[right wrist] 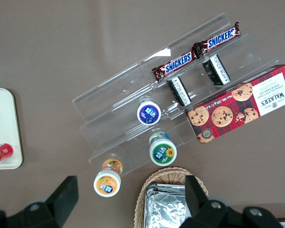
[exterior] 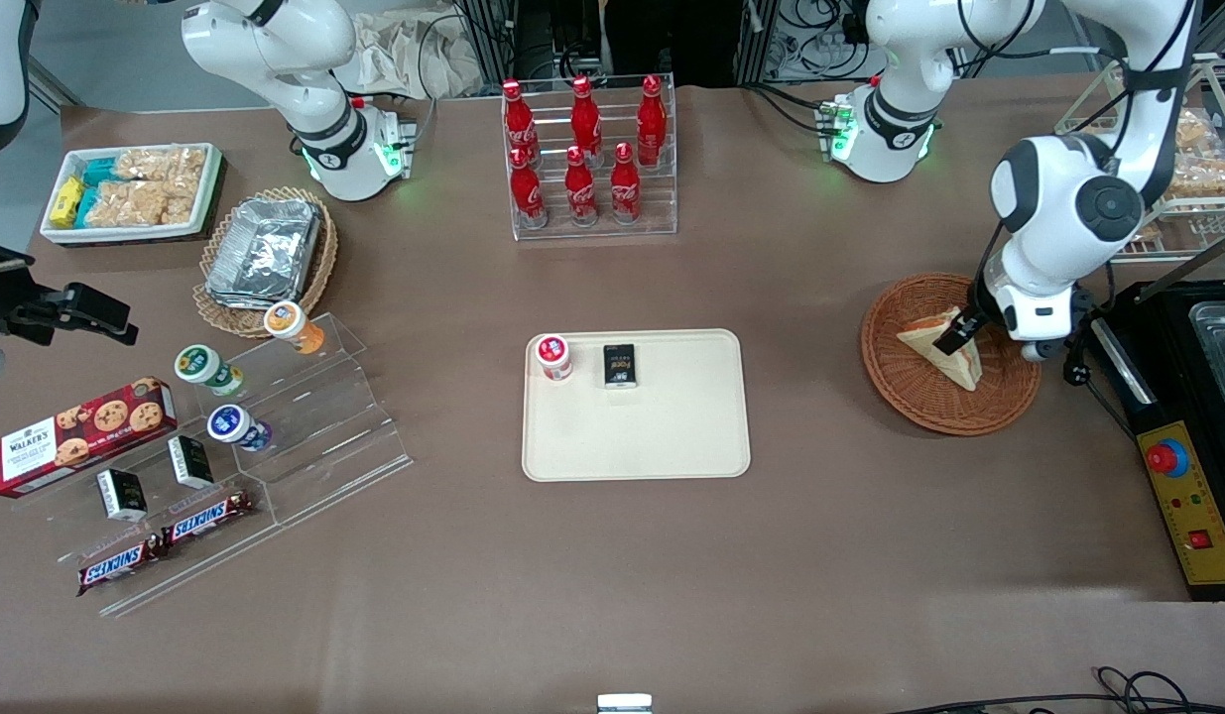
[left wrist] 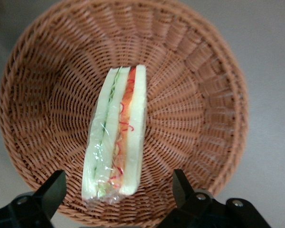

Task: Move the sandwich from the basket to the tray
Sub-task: 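Lower the left gripper and close it on the wrapped sandwich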

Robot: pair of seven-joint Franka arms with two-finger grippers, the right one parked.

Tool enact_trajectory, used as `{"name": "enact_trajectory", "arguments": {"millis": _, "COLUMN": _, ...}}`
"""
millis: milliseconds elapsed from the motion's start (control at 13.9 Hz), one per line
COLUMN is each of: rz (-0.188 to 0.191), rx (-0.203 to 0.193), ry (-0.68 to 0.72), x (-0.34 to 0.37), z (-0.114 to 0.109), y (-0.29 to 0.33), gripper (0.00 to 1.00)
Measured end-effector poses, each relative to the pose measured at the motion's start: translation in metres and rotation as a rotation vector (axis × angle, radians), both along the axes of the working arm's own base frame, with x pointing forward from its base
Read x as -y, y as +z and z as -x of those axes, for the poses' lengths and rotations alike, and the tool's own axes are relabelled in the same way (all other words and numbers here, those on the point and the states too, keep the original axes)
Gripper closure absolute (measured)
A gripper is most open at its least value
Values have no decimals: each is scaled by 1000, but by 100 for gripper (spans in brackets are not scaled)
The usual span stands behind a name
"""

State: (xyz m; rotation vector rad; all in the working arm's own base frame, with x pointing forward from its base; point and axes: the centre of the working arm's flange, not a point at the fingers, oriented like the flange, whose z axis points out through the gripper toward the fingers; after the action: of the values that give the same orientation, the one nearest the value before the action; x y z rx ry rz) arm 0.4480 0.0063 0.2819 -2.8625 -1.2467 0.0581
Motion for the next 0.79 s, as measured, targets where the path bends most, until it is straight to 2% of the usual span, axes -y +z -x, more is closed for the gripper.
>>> {"name": "enact_trajectory", "arguments": {"millis": 361, "rz": 3, "rx": 0, "ry": 24, "x": -11, "z": 3, "y": -31, "gripper": 3}}
{"name": "enact_trajectory", "arguments": {"millis": 722, "rz": 3, "rx": 3, "ry": 47, "x": -21, "z": 2, "y": -33, "gripper": 56}}
{"name": "enact_trajectory", "arguments": {"millis": 794, "rz": 3, "rx": 4, "ry": 47, "x": -21, "z": 2, "y": -33, "gripper": 60}}
